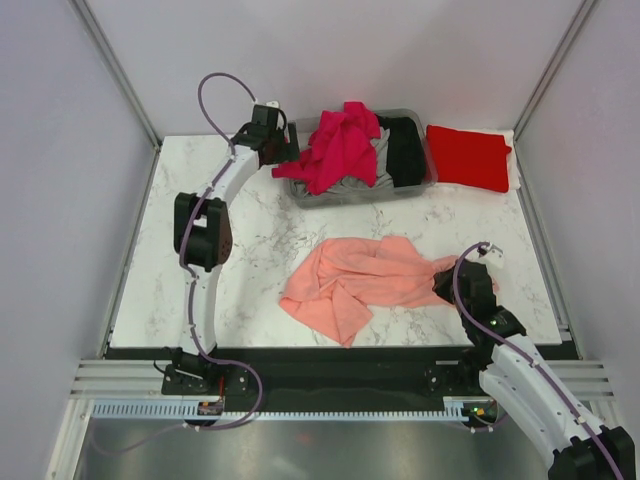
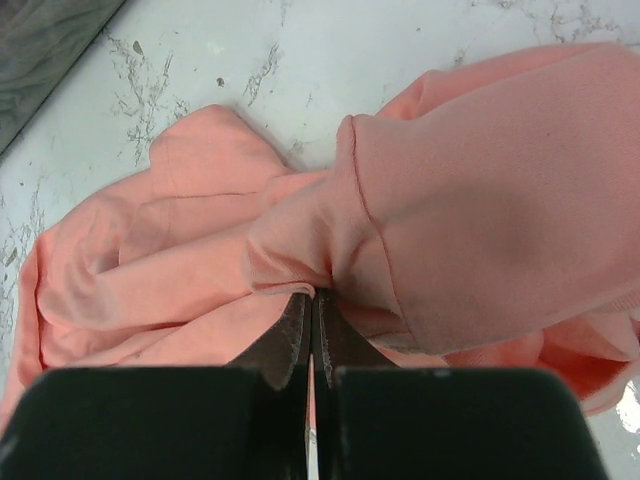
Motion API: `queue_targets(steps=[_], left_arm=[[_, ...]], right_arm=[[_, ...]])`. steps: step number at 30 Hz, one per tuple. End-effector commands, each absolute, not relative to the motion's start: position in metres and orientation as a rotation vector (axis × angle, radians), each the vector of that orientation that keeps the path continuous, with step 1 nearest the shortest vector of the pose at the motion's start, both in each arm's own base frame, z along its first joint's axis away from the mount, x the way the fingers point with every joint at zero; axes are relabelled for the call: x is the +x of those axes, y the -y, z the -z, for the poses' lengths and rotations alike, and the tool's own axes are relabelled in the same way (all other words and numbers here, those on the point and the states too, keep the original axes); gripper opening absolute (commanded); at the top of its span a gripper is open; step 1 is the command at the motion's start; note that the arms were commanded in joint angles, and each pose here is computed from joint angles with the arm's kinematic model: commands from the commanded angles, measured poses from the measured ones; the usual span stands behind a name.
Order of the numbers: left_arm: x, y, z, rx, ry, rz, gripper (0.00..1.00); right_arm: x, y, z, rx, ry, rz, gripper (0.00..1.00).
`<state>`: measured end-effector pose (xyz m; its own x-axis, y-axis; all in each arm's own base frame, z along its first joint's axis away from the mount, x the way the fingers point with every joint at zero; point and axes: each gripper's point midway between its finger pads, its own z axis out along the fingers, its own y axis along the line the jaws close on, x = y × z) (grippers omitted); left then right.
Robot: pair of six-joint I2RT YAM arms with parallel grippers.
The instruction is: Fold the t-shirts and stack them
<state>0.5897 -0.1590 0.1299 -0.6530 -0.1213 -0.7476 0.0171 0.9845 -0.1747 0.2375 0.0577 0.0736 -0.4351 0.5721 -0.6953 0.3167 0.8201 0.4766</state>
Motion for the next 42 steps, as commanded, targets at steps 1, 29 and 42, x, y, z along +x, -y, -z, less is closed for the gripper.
queue_targets(steps=[1, 29, 42], left_arm=[[0.592, 0.157, -0.114, -0.047, -2.327, 0.188, 0.91], [0.373, -0.139, -0.139, -1.383, -2.022, 0.137, 0.02], [0.389, -0.162, -0.14, -1.922, -1.337, 0.545, 0.02]], right_arm=[[0.242, -0.063, -0.08, 0.632, -2.036, -0.371, 0.0], [0.241, -0.064, -0.083, 0.617, -2.025, -0.387, 0.0], [0.239, -0.065, -0.086, 0.604, -2.01, -0.407, 0.01]])
